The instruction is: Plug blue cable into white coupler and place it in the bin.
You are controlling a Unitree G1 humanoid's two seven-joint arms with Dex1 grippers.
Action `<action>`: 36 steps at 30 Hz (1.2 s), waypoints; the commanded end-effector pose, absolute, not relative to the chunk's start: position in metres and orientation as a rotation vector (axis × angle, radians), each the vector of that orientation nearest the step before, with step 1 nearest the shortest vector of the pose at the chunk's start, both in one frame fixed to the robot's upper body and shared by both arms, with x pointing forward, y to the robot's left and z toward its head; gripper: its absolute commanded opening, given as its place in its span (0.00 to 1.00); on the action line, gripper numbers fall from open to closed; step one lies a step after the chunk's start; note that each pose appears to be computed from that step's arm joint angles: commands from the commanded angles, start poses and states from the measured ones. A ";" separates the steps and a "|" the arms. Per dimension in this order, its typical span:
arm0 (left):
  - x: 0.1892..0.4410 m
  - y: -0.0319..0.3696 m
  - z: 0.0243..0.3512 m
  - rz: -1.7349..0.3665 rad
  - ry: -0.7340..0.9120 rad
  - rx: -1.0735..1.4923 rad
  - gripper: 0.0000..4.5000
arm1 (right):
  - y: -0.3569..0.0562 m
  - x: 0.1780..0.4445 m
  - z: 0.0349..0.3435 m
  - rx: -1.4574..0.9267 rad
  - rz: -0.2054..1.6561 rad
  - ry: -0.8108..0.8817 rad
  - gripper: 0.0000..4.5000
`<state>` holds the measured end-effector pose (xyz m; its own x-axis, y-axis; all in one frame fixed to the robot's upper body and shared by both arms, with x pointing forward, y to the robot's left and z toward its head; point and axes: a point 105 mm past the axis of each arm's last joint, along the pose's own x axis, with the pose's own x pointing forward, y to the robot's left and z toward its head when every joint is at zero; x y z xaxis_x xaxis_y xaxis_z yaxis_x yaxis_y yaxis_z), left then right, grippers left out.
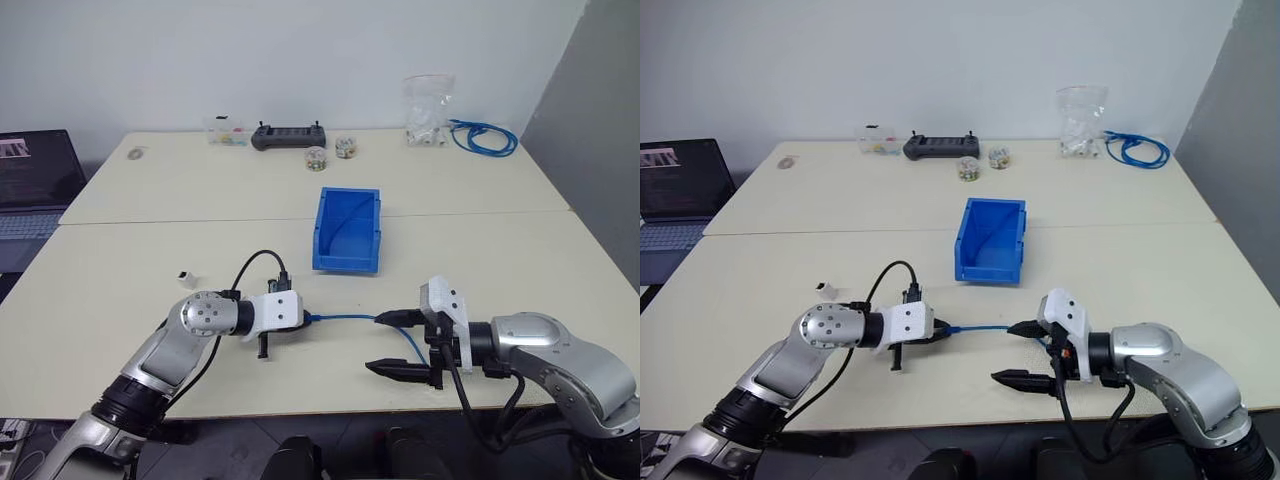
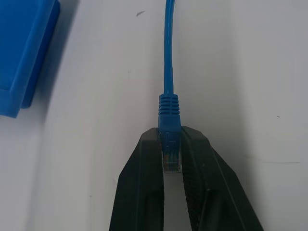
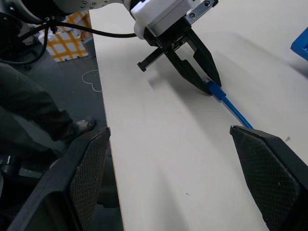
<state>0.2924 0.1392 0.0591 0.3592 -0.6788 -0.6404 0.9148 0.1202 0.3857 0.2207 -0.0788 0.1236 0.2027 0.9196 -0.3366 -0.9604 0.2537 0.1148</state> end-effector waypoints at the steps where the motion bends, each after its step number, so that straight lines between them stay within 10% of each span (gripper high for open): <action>1: 0.281 0.168 0.037 -1.172 0.572 0.744 0.05 | -0.077 0.218 0.141 -0.131 1.331 0.279 0.94; 21: 0.284 0.099 0.155 -1.379 0.391 -0.015 0.05 | -0.082 0.190 0.150 0.094 1.240 0.193 0.94; 36: 0.264 0.087 0.177 -1.496 0.460 -0.280 0.05 | -0.064 0.233 0.157 0.439 1.159 0.186 0.94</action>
<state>0.2673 0.0884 0.1638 0.0238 -0.9872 -0.1580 0.8813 0.0953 -0.4629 0.2325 -0.0690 0.1480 0.4106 0.9111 0.0366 -0.8282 0.3559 0.4329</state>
